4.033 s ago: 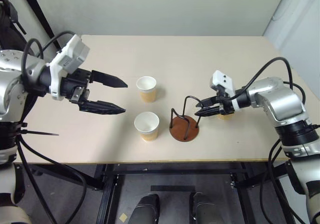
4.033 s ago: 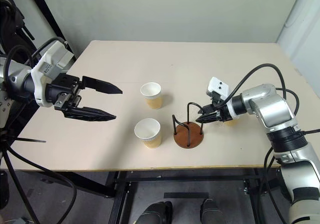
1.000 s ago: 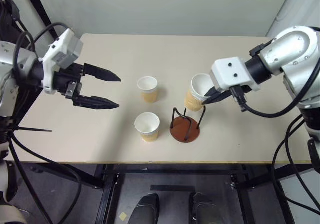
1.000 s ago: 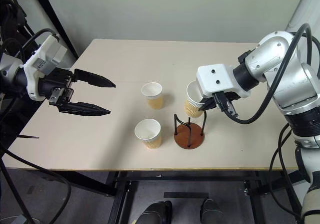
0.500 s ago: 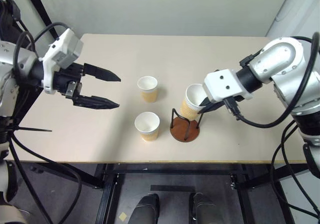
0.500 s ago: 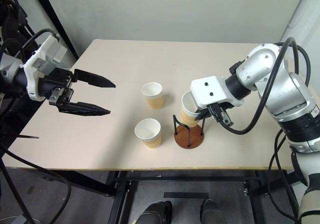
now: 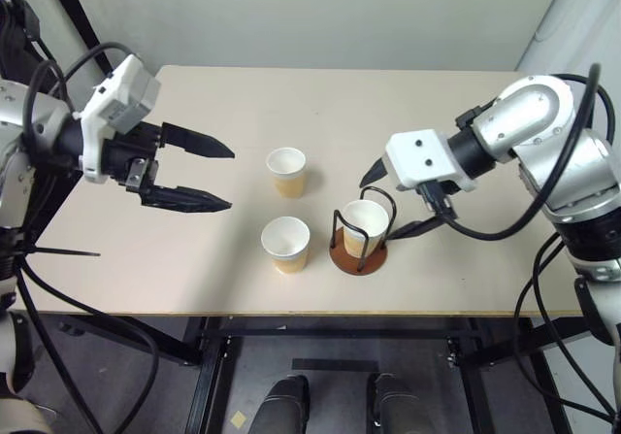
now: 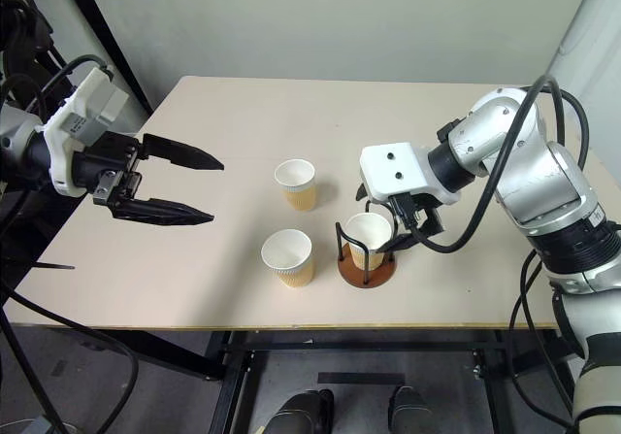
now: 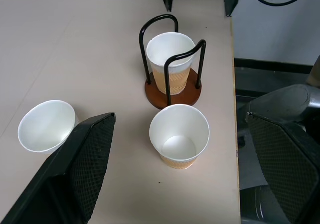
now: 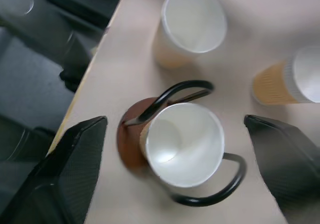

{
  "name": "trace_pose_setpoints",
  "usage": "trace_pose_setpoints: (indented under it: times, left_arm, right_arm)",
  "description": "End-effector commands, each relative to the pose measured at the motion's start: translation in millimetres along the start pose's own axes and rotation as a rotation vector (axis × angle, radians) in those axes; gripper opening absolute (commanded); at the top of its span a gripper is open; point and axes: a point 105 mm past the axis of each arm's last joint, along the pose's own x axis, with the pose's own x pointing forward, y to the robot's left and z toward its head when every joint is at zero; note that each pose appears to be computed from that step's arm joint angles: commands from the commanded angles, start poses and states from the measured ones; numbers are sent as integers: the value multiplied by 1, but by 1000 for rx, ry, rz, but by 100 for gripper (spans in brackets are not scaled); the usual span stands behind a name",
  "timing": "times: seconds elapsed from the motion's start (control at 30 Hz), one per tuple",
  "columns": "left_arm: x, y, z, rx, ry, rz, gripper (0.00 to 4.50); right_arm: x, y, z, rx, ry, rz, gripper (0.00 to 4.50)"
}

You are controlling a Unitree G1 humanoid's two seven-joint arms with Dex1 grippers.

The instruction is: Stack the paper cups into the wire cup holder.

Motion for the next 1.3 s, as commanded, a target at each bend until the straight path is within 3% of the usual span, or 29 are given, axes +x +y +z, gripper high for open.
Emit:
trace_pose_setpoints:
  times: [0.03,0.13,0.27,0.47,0.6,0.87,1.3]
  left_arm:
    - [-3,-7,10,41,-24,-19,450]
    - [1,-11,11,49,-22,-40,450]
    - [11,-18,7,159,80,-74,450]
    - [28,-19,-9,307,263,-98,450]
    - [44,-26,-26,397,378,-171,450]
    - [55,-29,-41,498,464,-238,450]
    - [79,-18,-54,564,494,-280,450]
  right_arm:
    - [-17,-12,11,-14,-30,-98,446]
    - [-22,-16,17,32,-86,-129,446]
    - [-39,-13,46,164,-288,-100,446]
    - [-57,-8,58,256,-365,-72,446]
    - [-65,-4,59,298,-367,-71,446]
    - [-74,-3,52,353,-333,-87,446]
    - [-76,-1,45,372,-298,-91,446]
